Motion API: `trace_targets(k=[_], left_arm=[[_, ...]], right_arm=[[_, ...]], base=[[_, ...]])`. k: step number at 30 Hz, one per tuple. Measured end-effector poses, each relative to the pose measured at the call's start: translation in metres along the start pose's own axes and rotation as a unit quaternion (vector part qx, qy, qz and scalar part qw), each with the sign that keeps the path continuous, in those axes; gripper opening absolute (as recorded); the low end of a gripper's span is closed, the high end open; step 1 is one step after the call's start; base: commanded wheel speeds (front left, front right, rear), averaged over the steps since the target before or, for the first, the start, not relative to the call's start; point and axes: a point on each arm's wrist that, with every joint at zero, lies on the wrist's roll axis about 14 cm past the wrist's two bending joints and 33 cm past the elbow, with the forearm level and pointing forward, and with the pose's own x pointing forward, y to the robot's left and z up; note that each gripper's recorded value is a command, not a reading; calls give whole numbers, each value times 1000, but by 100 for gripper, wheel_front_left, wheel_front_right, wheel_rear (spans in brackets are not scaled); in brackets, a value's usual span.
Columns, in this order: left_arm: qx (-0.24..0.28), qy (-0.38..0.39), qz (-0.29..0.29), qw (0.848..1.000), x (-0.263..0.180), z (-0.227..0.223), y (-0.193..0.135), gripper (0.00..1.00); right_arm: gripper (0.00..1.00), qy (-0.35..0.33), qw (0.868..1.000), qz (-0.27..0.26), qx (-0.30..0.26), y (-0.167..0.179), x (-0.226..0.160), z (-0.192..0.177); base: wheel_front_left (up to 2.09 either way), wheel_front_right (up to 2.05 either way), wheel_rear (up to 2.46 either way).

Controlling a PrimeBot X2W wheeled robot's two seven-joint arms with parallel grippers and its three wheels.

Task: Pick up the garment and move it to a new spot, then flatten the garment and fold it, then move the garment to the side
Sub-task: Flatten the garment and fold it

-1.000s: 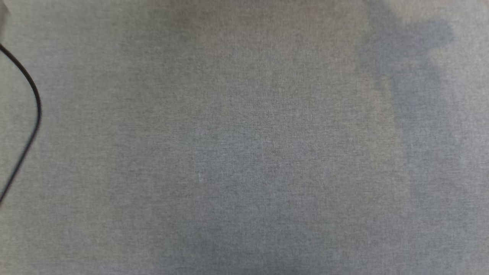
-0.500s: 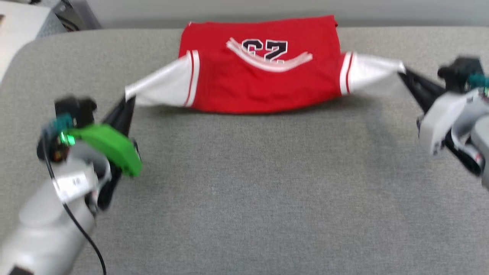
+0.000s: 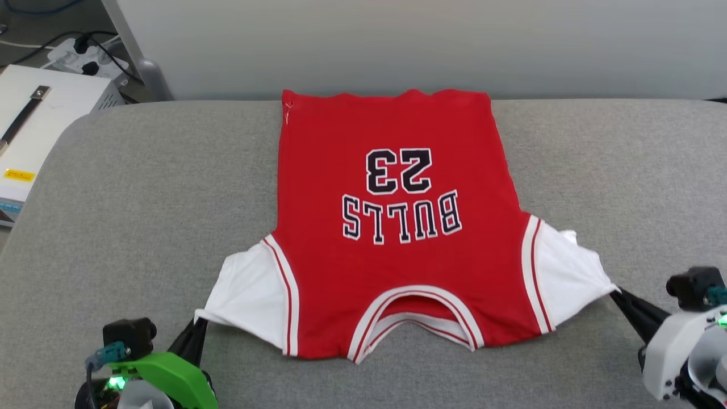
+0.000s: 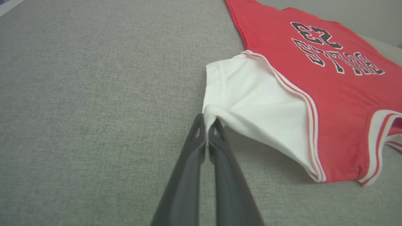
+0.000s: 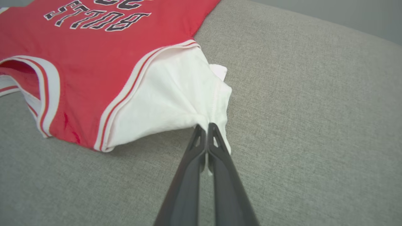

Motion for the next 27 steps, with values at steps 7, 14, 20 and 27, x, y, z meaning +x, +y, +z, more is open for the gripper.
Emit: trace_targets(k=[7, 14, 20, 27], left_arm=[[2, 11, 32, 999, -27, -20, 15, 0], [-1, 15, 54, 998, -42, -30, 22, 0], [-2, 17, 55, 998, -42, -34, 20, 0], [10, -2, 45, 999, -36, -23, 12, 0]], right_arm=[[0, 40, 997, -18, 60, 11, -34, -54], [0, 84, 991, -15, 108, 36, -56, -96], [16, 85, 989, -23, 115, 37, -59, -96], [100, 42, 995, -43, 80, 17, -50, -62]], base=[[0, 0, 0], [0, 0, 0], [0, 0, 0], [0, 0, 0]])
